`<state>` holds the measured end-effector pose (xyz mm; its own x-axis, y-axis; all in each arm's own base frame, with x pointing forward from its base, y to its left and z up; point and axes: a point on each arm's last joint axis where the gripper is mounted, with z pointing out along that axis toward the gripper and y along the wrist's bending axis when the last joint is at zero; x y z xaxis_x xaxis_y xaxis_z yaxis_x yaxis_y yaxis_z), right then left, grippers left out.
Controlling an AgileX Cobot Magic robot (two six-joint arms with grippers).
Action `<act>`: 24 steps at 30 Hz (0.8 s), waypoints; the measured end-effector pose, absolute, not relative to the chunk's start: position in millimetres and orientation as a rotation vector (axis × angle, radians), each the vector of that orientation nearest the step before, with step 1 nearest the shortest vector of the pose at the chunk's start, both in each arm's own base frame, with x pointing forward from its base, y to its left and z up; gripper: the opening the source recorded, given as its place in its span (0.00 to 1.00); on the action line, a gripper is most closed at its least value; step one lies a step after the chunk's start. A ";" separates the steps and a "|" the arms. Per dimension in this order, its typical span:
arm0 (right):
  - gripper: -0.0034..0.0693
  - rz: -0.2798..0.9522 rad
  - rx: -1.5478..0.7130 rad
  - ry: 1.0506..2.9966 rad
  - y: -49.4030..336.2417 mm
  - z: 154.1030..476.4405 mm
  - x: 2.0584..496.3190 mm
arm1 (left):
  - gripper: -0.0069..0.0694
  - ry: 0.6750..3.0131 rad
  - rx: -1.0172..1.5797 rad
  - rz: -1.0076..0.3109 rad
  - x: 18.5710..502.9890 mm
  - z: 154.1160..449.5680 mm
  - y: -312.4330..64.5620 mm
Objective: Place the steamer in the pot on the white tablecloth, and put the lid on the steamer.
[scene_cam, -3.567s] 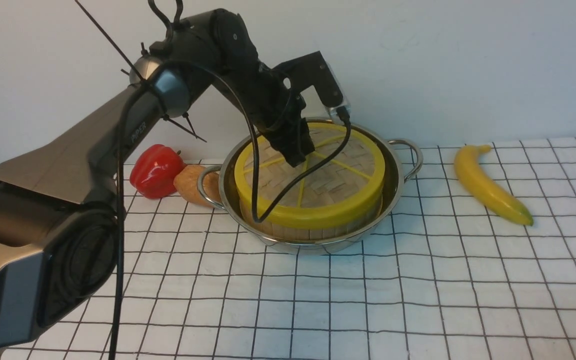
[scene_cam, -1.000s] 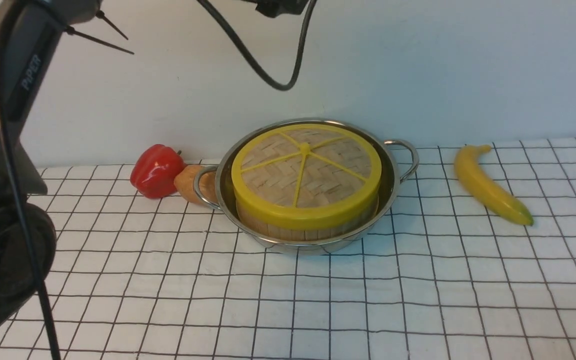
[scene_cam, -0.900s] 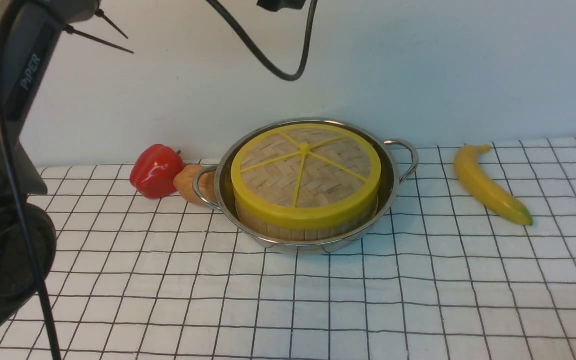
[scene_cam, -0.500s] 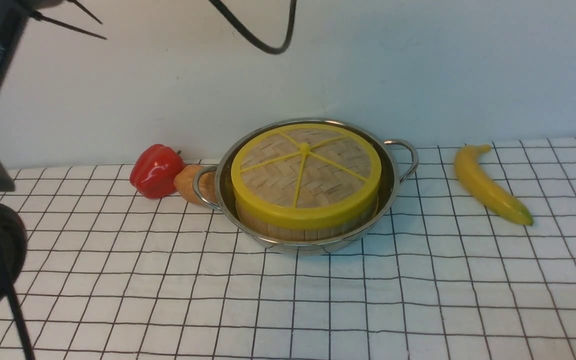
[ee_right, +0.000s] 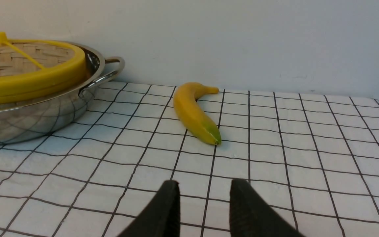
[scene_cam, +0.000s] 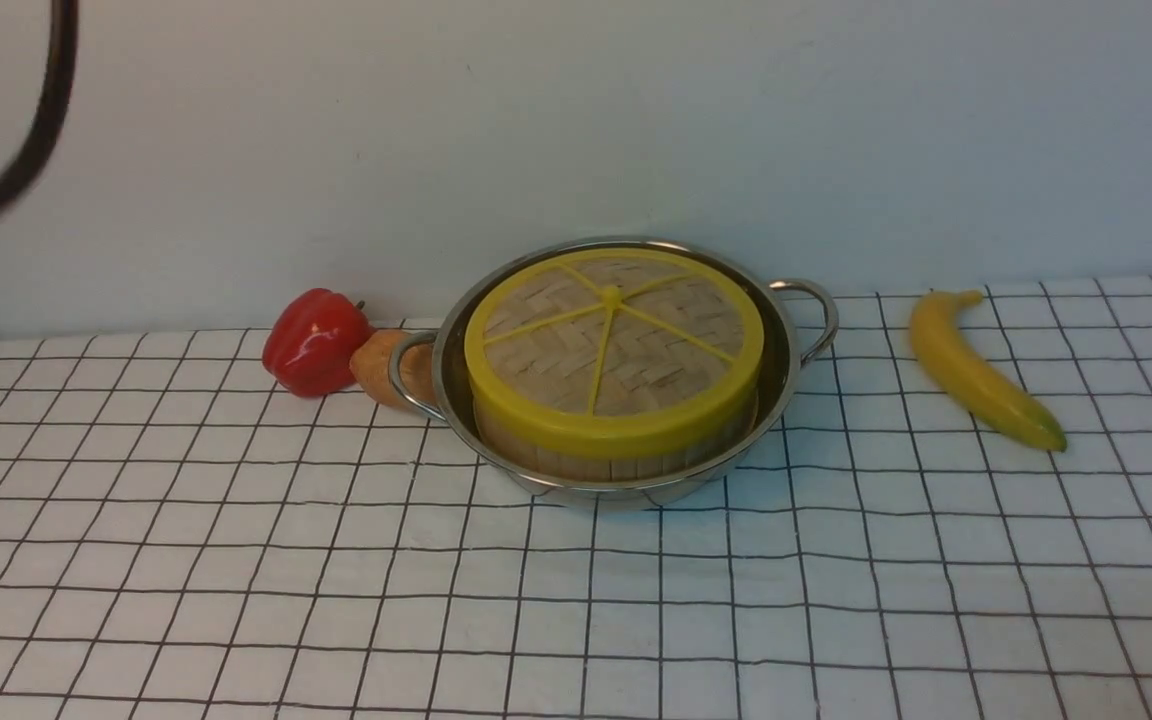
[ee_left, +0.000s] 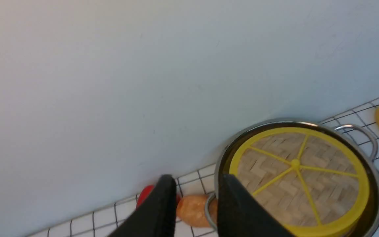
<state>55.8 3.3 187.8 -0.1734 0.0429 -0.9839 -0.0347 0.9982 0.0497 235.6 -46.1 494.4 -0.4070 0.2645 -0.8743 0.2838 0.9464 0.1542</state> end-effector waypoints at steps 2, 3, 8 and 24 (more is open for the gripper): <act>0.38 0.069 0.006 1.744 3.3 187.8 55.8 | 0.34 2.001 0.341 -0.019 213.5 455.5 -34.5; 0.38 0.069 0.006 1.744 3.3 187.8 55.8 | 0.35 1.998 0.315 -0.019 204.4 437.5 -29.9; 0.38 0.069 0.006 1.744 3.3 187.8 55.8 | 0.39 1.935 0.178 0.048 152.2 358.7 -6.2; 0.38 0.069 0.006 1.744 3.3 187.8 55.8 | 0.41 1.780 0.109 0.126 52.5 235.2 0.7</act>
<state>55.8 3.3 187.8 -0.1734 0.0429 -0.9839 -0.0347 0.9982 0.0497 52.5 0.7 235.2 -0.2105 0.1424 -0.9672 0.0052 0.9895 0.1446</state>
